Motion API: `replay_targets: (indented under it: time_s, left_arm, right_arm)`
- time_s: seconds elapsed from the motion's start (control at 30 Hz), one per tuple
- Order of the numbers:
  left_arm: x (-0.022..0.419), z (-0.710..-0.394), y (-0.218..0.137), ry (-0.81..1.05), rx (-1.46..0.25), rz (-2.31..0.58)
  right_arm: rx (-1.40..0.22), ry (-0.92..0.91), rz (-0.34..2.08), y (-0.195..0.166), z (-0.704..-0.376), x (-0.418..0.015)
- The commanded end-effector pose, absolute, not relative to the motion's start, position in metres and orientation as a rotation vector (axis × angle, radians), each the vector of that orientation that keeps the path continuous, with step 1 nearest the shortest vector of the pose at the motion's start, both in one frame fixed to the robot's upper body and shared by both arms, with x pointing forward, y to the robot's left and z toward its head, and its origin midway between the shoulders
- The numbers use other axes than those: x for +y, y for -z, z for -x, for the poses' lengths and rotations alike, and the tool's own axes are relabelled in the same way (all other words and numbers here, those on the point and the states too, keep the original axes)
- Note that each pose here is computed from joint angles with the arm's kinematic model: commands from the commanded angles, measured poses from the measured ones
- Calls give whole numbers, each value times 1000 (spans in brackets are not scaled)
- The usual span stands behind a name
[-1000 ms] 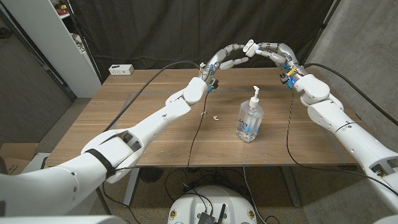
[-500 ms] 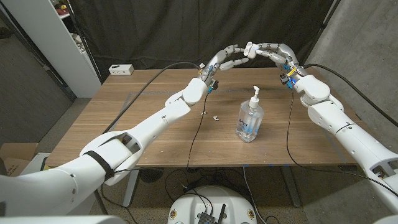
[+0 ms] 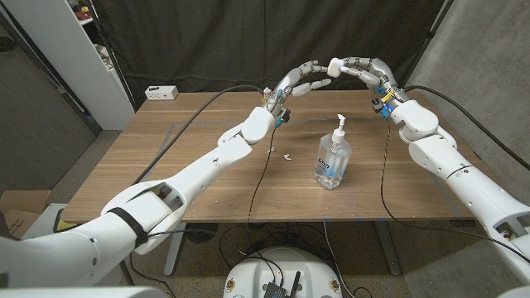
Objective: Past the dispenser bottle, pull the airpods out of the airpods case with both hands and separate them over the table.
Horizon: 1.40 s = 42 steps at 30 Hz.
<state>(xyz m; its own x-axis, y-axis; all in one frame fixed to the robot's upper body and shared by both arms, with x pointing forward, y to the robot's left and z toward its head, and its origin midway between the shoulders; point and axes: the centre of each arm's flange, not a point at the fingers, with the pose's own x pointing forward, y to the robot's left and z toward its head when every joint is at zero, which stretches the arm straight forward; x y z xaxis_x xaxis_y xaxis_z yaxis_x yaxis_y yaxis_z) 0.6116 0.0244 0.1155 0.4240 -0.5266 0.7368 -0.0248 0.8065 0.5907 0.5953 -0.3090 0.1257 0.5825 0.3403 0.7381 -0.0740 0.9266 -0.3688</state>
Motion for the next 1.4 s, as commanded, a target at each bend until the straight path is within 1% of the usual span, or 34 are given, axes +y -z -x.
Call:
replay_targets:
  time_s: [0.03, 0.43, 0.6, 1.07, 1.4]
  left_arm:
    - [31, -600, -115, 282, -1147, -575]
    - [40, -590, -119, 216, -1176, -612]
    - [44, -585, -121, 187, -1192, -623]
    - [52, -584, -127, 151, -1197, -655]
    - [59, -583, -133, 117, -1204, -681]
  right_arm:
    - [-916, -239, 308, -123, -591, -316]
    - [-912, -185, 318, -121, -584, -336]
    - [-885, -162, 332, -115, -583, -345]
    - [-700, -83, 502, -101, -574, -391]
    - [-556, -53, 632, -86, -566, -408]
